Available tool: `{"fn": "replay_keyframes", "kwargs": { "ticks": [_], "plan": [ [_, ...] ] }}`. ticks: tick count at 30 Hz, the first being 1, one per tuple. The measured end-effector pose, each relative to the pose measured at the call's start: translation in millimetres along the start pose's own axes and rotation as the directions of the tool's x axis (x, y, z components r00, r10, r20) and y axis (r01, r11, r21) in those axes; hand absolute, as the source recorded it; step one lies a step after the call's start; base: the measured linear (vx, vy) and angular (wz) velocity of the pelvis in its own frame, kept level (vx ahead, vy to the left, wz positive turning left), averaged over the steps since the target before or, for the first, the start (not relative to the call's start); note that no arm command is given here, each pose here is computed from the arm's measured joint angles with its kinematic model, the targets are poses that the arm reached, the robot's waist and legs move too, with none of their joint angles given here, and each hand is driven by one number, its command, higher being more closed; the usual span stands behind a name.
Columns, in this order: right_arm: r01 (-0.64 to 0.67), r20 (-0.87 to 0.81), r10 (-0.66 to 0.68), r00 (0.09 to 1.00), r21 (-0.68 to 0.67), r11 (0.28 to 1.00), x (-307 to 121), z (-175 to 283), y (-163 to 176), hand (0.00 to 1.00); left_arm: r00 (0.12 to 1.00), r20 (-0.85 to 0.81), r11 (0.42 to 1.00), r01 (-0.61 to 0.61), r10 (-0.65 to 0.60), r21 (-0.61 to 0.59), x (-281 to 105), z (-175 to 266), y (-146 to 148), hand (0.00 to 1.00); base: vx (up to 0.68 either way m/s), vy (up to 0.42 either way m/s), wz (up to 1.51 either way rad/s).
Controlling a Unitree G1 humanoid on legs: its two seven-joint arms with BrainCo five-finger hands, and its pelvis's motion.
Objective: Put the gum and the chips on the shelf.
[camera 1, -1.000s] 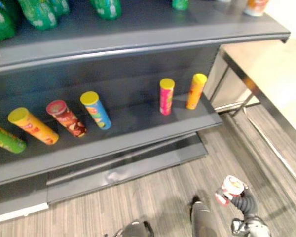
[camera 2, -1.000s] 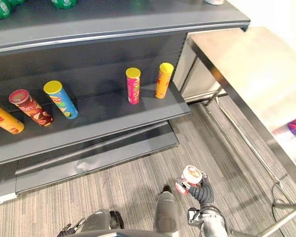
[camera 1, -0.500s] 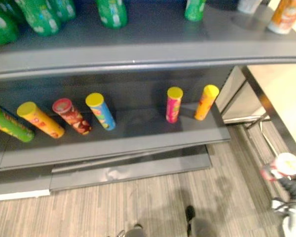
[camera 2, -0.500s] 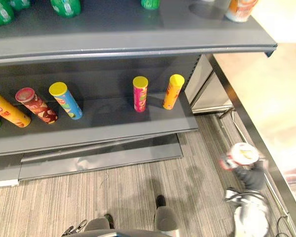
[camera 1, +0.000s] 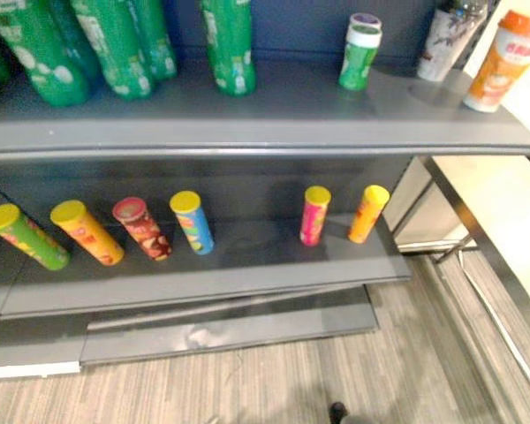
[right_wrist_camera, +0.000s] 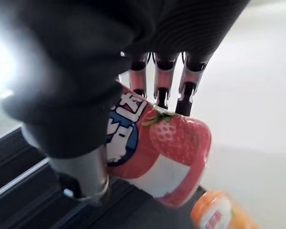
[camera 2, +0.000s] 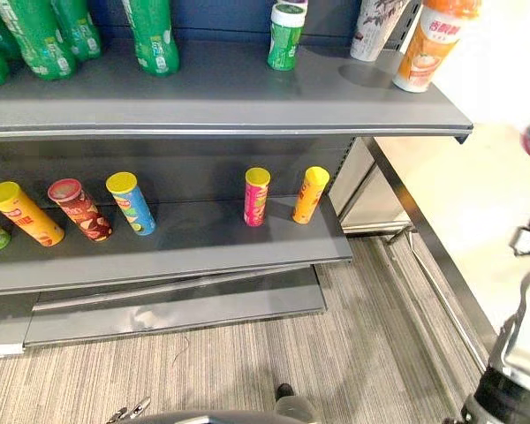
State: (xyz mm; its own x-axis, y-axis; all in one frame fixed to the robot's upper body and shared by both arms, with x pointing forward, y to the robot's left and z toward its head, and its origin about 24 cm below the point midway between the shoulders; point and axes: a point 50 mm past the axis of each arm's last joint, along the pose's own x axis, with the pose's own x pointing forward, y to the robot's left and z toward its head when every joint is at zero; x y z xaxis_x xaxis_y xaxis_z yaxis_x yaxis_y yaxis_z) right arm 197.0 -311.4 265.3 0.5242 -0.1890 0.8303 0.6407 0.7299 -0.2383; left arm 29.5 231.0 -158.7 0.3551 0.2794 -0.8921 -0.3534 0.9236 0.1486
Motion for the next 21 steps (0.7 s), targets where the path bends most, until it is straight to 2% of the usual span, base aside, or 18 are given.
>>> {"fn": "replay_keyframes", "kwargs": {
  "ticks": [4,10,16,21],
  "plan": [
    [-0.193,0.010,0.193,0.981,0.080,0.978,28,-8,33,1.00,1.000,-0.016,1.000,0.014,-0.014,0.003,0,-4,0,0.00,-0.03,-0.017,0.06],
    [-0.414,0.002,0.424,0.906,0.221,0.883,62,-14,82,1.00,0.999,-0.038,1.000,0.021,-0.020,0.020,-1,-9,0,0.00,-0.05,-0.008,0.05],
    [-0.527,-0.019,0.573,0.820,0.370,0.765,75,-17,122,1.00,0.999,-0.040,0.999,0.029,-0.028,0.030,-1,-9,-1,0.00,-0.04,-0.019,0.18],
    [-0.576,-0.032,0.653,0.757,0.440,0.689,79,-16,144,1.00,0.999,-0.038,0.998,0.041,-0.039,0.040,0,-7,-2,0.00,-0.04,-0.001,0.01]
  ]
}}
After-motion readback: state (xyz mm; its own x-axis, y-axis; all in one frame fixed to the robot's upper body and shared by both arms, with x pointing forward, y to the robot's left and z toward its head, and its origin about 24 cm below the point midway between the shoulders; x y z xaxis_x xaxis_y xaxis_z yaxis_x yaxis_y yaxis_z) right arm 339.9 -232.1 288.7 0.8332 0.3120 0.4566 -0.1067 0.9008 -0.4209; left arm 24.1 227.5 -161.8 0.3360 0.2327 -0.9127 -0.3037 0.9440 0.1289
